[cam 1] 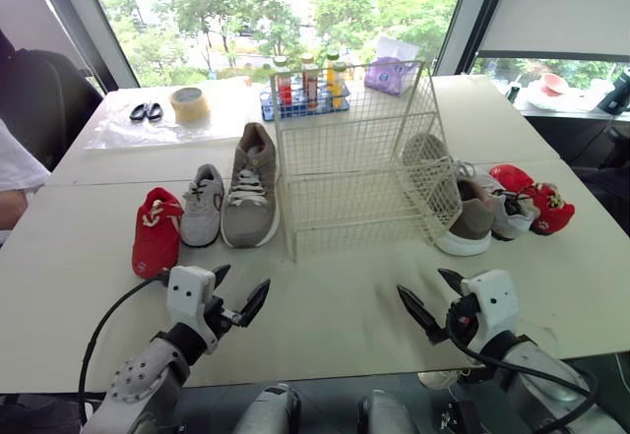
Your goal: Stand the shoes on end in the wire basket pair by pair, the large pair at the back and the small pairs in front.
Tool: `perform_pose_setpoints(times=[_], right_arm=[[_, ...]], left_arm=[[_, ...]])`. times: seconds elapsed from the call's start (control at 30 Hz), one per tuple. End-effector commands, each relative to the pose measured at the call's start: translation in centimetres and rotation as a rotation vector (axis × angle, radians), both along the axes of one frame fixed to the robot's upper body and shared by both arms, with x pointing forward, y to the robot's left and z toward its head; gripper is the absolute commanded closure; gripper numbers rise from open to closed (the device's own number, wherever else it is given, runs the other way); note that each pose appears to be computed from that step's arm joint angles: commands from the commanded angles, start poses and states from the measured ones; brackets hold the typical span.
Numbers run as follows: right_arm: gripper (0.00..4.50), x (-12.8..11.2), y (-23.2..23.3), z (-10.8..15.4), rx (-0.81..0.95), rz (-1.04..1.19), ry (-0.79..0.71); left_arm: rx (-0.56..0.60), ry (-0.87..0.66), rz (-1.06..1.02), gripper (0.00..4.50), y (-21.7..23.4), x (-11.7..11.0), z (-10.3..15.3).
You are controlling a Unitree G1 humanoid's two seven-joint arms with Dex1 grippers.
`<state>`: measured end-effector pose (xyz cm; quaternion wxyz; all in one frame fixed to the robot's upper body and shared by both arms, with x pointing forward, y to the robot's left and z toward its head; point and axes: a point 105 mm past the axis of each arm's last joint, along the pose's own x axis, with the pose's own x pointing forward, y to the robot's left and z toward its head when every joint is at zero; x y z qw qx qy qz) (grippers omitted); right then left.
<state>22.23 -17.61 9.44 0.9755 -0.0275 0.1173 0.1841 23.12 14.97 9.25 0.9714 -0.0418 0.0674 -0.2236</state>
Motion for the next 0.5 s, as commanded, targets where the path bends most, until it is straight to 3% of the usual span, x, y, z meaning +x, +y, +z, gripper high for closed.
perform_pose_setpoints(times=[0.03, 0.5], right_arm=[[0.03, -0.1, 0.4, 1.3, 0.0, 0.02, -0.043], [0.03, -0.1, 0.6, 1.5, -0.005, 0.031, -0.047]], left_arm=[[-0.004, -0.045, -0.005, 0.0, -0.2, -0.1, 1.4], [-0.027, -0.048, -0.022, 0.0, -0.7, 0.0, 2.5]])
